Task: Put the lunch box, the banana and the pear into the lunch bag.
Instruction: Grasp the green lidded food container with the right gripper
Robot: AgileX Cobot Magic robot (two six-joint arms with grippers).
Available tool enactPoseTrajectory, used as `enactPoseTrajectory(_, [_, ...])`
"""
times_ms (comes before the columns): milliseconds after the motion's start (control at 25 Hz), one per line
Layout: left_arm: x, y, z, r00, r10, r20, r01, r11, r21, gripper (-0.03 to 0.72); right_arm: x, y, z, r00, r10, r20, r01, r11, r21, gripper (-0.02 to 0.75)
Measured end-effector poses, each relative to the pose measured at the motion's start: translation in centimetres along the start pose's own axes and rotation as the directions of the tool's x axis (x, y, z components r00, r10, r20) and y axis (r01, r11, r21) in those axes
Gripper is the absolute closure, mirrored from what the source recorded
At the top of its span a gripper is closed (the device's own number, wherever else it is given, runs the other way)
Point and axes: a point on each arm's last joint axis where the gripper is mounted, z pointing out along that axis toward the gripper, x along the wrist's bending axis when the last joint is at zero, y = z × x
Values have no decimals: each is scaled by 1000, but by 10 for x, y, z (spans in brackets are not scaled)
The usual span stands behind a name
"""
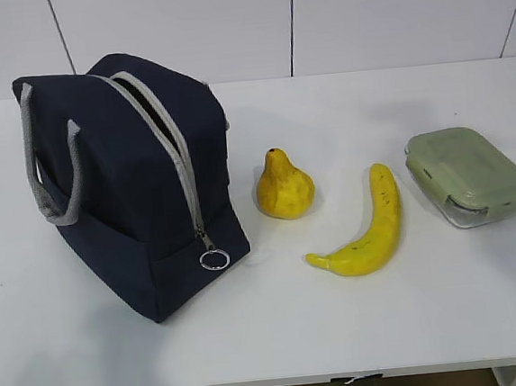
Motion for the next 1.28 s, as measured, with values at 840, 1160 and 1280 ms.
enactPoseTrajectory(840, [0,0,0,1000,0,0,0,1000,0,449,-39,68,157,980,58,-189,23,916,402,161])
enactPoseTrajectory(1160, [0,0,0,1000,0,0,0,1000,0,449,-94,46,201,898,238,-369,-97,927,361,161])
enactPoseTrajectory(1280, [0,0,0,1000,0,0,0,1000,0,449,-111,36,224,827,325,-459,-185,928,324,161])
